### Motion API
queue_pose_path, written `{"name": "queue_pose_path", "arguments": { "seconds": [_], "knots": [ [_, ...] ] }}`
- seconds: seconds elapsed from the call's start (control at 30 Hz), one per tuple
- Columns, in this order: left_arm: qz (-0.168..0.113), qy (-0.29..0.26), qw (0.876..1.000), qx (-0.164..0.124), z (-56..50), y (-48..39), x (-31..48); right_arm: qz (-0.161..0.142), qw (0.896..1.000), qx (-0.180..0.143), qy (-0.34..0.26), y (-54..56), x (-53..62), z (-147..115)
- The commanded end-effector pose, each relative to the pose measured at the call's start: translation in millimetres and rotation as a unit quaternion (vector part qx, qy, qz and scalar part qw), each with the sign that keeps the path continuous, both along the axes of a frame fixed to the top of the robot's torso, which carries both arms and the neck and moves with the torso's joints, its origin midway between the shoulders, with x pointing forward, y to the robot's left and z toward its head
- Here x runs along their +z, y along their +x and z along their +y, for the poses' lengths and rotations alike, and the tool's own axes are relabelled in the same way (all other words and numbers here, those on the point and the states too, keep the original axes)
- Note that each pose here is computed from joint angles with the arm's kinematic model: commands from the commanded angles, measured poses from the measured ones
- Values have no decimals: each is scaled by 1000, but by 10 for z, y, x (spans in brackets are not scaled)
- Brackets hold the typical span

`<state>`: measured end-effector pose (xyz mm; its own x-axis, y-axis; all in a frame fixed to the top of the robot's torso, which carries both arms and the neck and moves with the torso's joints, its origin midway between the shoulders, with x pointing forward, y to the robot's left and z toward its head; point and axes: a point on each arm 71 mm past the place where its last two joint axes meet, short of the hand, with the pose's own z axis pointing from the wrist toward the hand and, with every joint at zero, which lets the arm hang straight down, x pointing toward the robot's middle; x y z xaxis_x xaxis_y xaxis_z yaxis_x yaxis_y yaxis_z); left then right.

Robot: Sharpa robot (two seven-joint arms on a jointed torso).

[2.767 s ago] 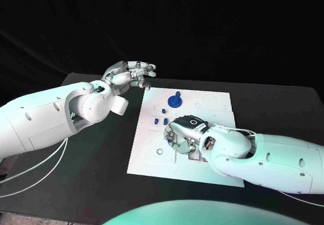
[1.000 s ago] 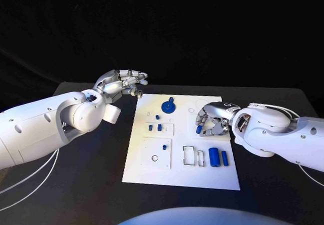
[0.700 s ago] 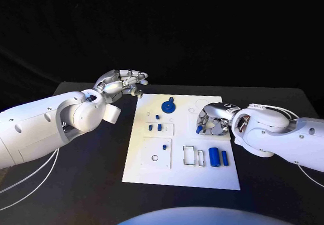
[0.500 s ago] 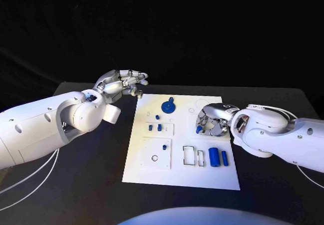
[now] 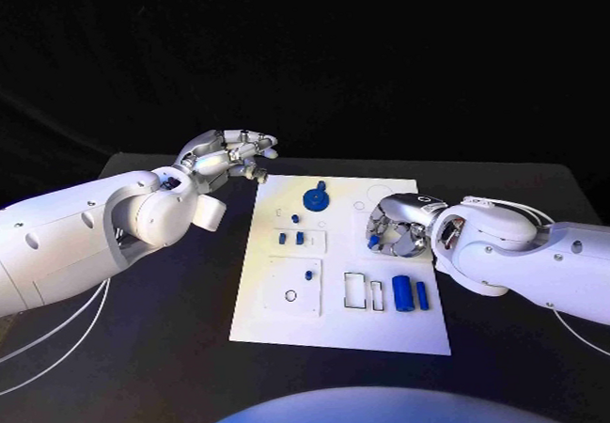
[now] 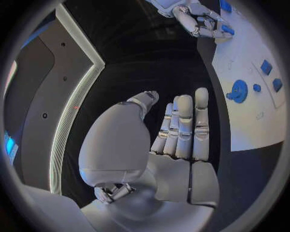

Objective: Assemble the parts on the task board

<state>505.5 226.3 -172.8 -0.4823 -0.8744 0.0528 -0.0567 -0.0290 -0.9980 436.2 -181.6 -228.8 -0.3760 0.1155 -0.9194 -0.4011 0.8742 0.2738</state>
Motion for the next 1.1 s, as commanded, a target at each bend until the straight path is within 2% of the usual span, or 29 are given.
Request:
{"name": "queue_pose_path", "arguments": {
  "seconds": [0.03, 0.67, 1.1],
  "knots": [
    [0, -5, 1000, -8, -19, -7, 8, -8, 1000, -4, 3, -2, 7, 10],
    [0, -4, 1000, -9, -17, -5, 7, -16, 1000, -7, 4, 4, 9, 16],
    [0, -2, 1000, -8, -11, -3, 4, -38, 999, -7, 7, 0, 36, 36]
  ]
}}
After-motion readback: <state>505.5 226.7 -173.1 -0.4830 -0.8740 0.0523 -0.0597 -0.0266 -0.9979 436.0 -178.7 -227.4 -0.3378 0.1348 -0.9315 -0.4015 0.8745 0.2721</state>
